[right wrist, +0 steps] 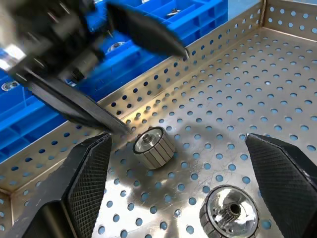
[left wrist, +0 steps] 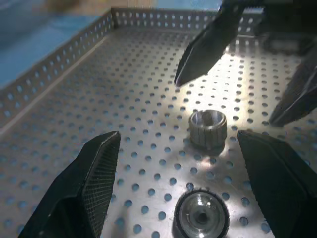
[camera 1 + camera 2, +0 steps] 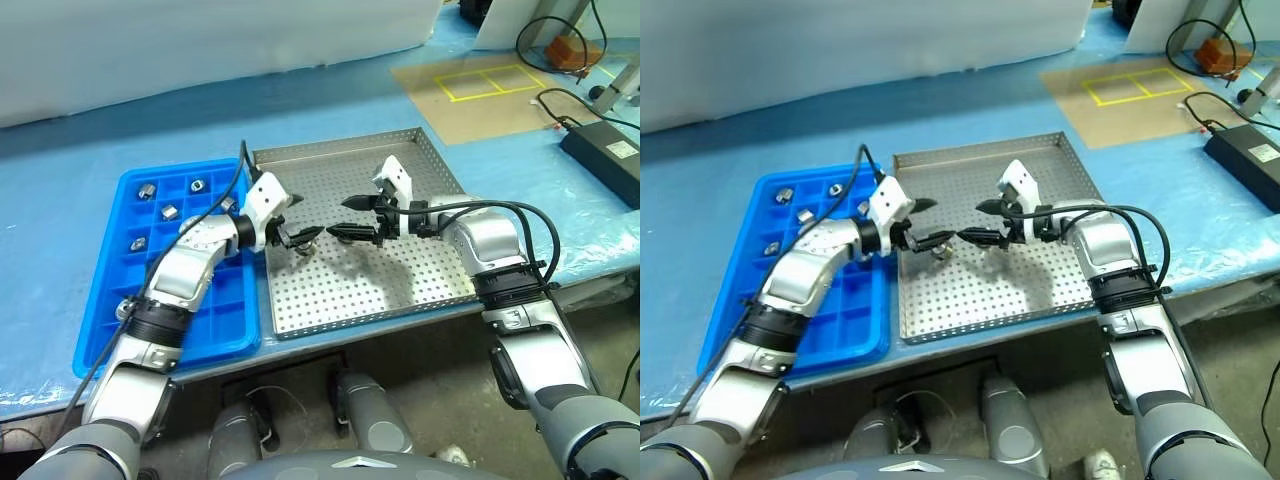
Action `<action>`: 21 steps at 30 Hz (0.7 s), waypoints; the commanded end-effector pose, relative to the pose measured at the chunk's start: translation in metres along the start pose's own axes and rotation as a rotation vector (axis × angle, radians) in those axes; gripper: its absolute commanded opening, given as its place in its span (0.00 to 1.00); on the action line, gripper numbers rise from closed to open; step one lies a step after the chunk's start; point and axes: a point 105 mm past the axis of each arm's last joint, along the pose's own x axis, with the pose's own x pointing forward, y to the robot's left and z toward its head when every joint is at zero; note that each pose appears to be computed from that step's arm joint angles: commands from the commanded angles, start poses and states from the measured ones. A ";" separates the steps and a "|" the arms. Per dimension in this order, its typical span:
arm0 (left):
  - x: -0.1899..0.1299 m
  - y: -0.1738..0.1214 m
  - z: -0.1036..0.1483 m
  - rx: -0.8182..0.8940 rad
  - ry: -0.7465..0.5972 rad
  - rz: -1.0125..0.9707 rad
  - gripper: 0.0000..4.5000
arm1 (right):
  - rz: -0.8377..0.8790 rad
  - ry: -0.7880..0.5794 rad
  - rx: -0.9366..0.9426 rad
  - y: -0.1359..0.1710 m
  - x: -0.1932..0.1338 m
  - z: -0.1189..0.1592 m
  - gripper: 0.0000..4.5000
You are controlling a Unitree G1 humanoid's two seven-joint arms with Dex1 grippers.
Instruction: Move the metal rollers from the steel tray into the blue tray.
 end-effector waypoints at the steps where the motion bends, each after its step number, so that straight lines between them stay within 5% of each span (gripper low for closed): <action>1: -0.018 0.000 0.023 0.008 -0.053 -0.011 0.89 | 0.006 -0.024 -0.045 0.000 0.001 0.010 0.99; 21: -0.061 0.013 -0.020 -0.185 0.019 0.215 0.89 | -0.131 0.077 -0.169 -0.025 0.012 -0.017 0.99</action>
